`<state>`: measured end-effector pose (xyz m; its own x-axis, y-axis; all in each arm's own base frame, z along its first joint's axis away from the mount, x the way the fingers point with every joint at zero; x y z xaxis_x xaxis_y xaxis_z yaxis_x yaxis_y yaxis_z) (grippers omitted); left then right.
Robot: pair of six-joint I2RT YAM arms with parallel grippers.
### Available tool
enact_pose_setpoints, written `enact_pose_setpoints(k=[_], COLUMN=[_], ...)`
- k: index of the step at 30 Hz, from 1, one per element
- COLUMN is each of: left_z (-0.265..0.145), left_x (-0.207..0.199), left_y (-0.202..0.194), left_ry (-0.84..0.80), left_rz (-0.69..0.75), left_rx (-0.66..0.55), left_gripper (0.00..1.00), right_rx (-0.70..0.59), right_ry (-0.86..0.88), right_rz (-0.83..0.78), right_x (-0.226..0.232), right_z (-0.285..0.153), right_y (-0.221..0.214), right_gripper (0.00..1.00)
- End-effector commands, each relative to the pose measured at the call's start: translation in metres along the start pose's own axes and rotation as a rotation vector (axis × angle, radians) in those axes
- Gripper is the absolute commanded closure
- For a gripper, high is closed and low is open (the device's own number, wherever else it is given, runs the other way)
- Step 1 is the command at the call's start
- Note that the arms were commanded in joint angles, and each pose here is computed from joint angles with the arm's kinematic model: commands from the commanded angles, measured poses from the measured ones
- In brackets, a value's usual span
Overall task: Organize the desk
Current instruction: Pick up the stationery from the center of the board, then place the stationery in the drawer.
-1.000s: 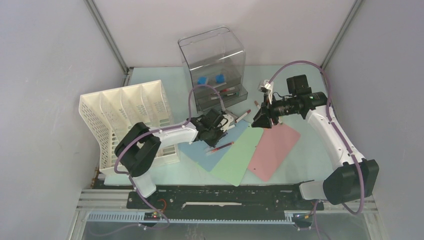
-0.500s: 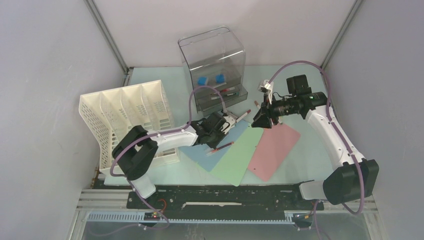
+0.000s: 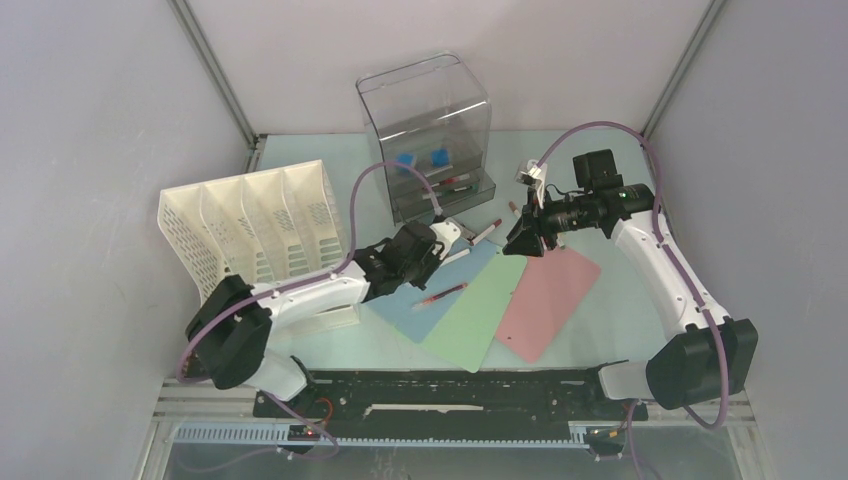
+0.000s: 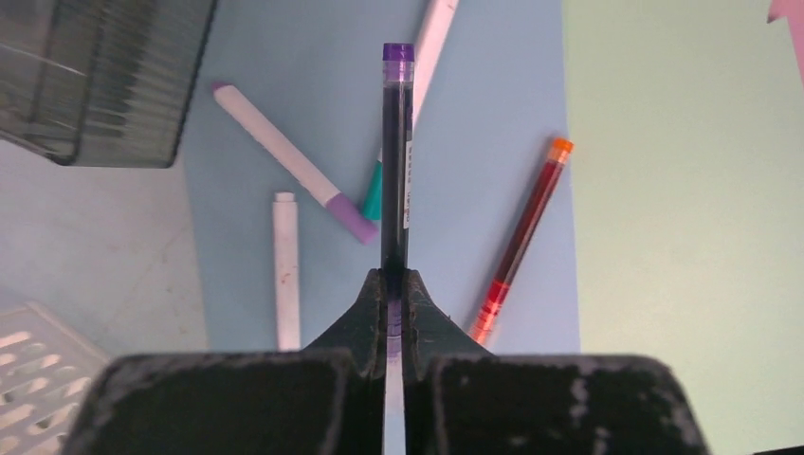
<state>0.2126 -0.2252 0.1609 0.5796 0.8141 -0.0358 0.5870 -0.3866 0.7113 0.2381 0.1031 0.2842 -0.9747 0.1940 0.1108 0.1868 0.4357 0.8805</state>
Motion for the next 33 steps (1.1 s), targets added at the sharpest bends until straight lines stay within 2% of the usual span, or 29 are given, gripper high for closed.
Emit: enact_pose_setpoints(k=[1,15,21,31,33], left_z=[-0.015,-0.018,-0.009,0.019,0.026], left_x=[0.006,0.019,0.023,0.04,0.046], left_y=[0.033,0.092,0.115,0.143,0.149], left_ry=[0.084,0.263,0.285,0.336,0.354], left_rz=[0.086,0.35,0.418,0.442,0.425], left_rx=[-0.144,-0.224,-0.241,-0.258,-0.255], left_gripper=[1.0,1.0,1.0,1.0,0.93], right_rx=[-0.007,-0.007,-0.004,-0.01,-0.013], right_ry=[0.008,-0.001,-0.008,-0.015,-0.018], right_rz=[-0.028,-0.041,-0.046,-0.062,-0.069], right_x=[0.004,0.006,0.006,0.009,0.01], right_z=[0.0,-0.003,-0.004,-0.006,-0.007], right_y=[0.003,0.004,0.005,0.007,0.008], right_gripper=[0.51,0.51,0.51,0.51,0.51])
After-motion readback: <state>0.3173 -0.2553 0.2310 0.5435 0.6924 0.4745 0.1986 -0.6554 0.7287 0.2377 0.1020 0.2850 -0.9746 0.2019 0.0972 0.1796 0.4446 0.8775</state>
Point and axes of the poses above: each gripper's point midway between its finger pads, its own z axis out along the fingers, its own x axis along the line the jaws close on, y = z × x, the point moved 10 cm from there along -z, back along the fingers, and after that the axes turned 12 degrees about -z, right-handed, at the moved point
